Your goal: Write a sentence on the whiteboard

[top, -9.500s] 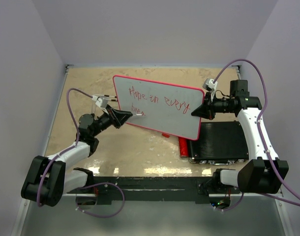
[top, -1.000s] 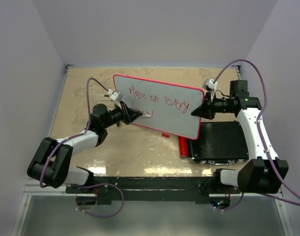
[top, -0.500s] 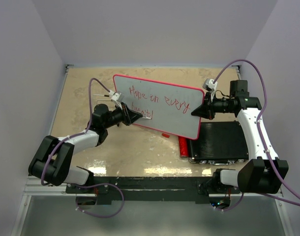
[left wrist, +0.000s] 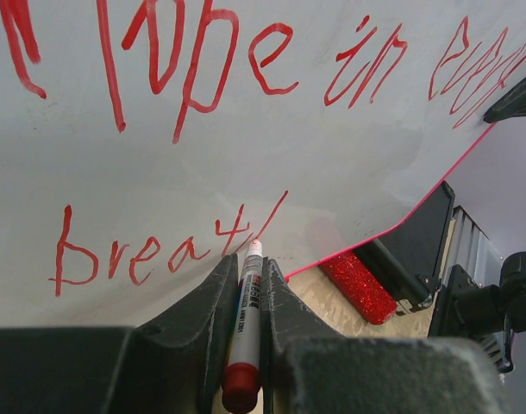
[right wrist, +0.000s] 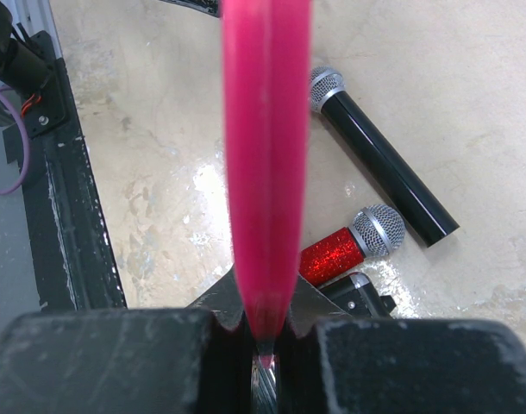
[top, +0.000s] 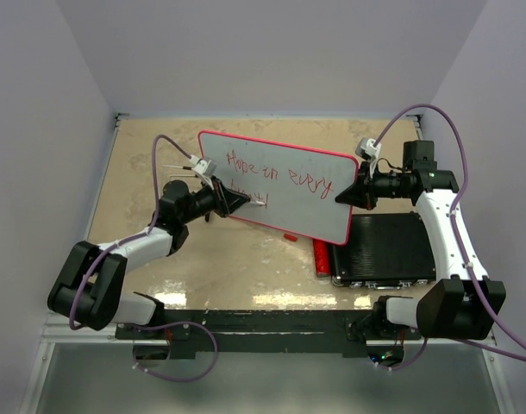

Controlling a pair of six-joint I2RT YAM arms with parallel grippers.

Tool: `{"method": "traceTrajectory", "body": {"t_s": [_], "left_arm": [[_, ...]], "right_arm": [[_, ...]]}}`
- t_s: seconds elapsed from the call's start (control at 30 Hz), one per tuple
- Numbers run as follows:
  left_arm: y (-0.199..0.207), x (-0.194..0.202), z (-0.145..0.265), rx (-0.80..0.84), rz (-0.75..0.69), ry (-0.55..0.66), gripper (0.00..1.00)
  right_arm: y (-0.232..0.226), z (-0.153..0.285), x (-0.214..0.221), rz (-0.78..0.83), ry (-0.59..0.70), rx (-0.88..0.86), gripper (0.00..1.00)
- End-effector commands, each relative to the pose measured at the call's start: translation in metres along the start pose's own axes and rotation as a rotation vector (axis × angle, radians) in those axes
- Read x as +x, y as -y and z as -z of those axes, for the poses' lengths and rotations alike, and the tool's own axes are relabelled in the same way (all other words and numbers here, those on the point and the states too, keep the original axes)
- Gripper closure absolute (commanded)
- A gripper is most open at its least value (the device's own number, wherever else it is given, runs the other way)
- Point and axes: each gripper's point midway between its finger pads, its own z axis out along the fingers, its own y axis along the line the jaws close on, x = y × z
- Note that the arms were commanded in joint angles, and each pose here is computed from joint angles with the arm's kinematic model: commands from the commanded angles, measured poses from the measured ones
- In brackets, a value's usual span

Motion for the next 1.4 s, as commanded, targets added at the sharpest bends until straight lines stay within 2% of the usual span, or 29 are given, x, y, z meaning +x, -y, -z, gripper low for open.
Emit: {"method": "traceTrajectory", "body": {"t_s": [0.0,0.5,1.03,1.37], "left_arm": [[0.011,-0.034,-0.005,0.024,-0.072,0.090,1.00],[0.021,-0.040,-0.012,0.069,-0.066,0.106,1.00],[0.011,-0.006,-0.019,0.054,-0.033,0.020,1.00],[0.016,-0.003,-0.026,0.071,-0.032,0.007,1.00]], "right_arm": [[-0.011,0.003,-0.009,0.042,0.019,-0.016,1.00],[-0.011,0.002,-0.008,0.039,0.018,-0.017,1.00],[-0.012,0.003,-0.009,0.042,0.019,-0.016,1.00],[-0.011,0.003,-0.009,0.045,0.020,-0.010,1.00]]}}
